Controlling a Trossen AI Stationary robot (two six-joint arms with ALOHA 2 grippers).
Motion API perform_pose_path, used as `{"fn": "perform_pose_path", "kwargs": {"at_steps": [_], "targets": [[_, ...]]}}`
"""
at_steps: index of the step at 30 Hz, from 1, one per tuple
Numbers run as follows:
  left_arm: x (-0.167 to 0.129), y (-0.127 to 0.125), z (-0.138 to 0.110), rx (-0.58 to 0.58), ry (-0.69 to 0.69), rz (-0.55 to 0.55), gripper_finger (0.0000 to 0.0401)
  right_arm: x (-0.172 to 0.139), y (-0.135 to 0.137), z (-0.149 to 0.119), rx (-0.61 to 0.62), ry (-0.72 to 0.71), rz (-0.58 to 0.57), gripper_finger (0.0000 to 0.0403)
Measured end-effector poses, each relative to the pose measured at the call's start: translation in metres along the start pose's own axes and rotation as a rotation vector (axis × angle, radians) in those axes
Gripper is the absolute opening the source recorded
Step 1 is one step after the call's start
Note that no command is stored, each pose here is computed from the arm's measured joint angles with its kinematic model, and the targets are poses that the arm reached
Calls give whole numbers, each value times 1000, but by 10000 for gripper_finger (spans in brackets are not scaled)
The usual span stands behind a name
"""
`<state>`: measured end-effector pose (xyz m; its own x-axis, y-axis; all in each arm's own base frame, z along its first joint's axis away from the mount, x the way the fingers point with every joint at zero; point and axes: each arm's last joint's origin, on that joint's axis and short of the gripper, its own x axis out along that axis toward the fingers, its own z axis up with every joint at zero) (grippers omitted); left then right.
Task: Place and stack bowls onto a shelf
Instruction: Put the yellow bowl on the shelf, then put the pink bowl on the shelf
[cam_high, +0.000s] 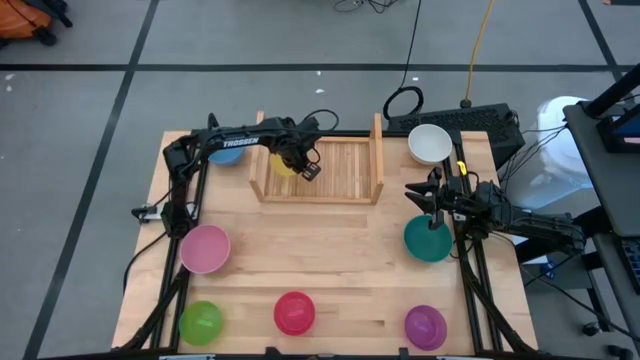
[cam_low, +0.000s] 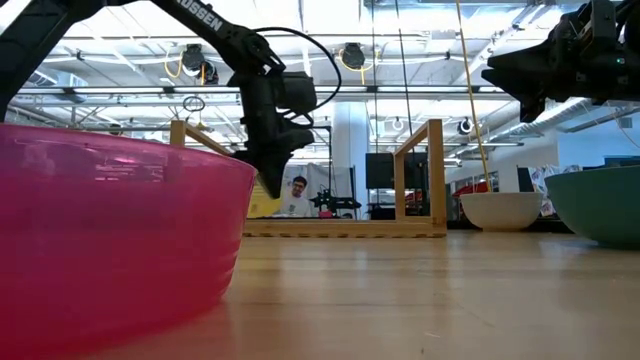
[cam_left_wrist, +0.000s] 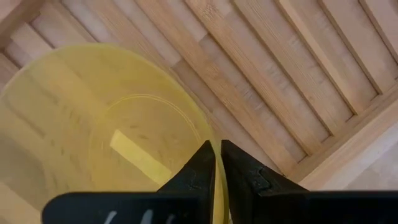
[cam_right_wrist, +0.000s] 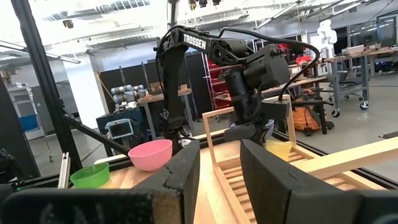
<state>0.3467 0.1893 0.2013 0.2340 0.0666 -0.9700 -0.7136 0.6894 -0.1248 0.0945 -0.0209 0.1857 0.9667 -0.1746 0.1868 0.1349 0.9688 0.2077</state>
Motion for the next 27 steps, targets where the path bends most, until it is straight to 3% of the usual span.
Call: {"fn": "perform_pose_path", "kwargs": {"at_steps": [8,15,23,27], "targets": [[0,0,0,18,0,0,36,0,0,0,0,0,0,110],[2,1,-2,-36,5,12,78,0,0,0,0,0,0,110],[2,-2,-1,17,-7,7,88,0,0,0,0,0,0,110],[-1,-6,0,29,8,-89,88,0,0,0,1,-1,0,110]]}}
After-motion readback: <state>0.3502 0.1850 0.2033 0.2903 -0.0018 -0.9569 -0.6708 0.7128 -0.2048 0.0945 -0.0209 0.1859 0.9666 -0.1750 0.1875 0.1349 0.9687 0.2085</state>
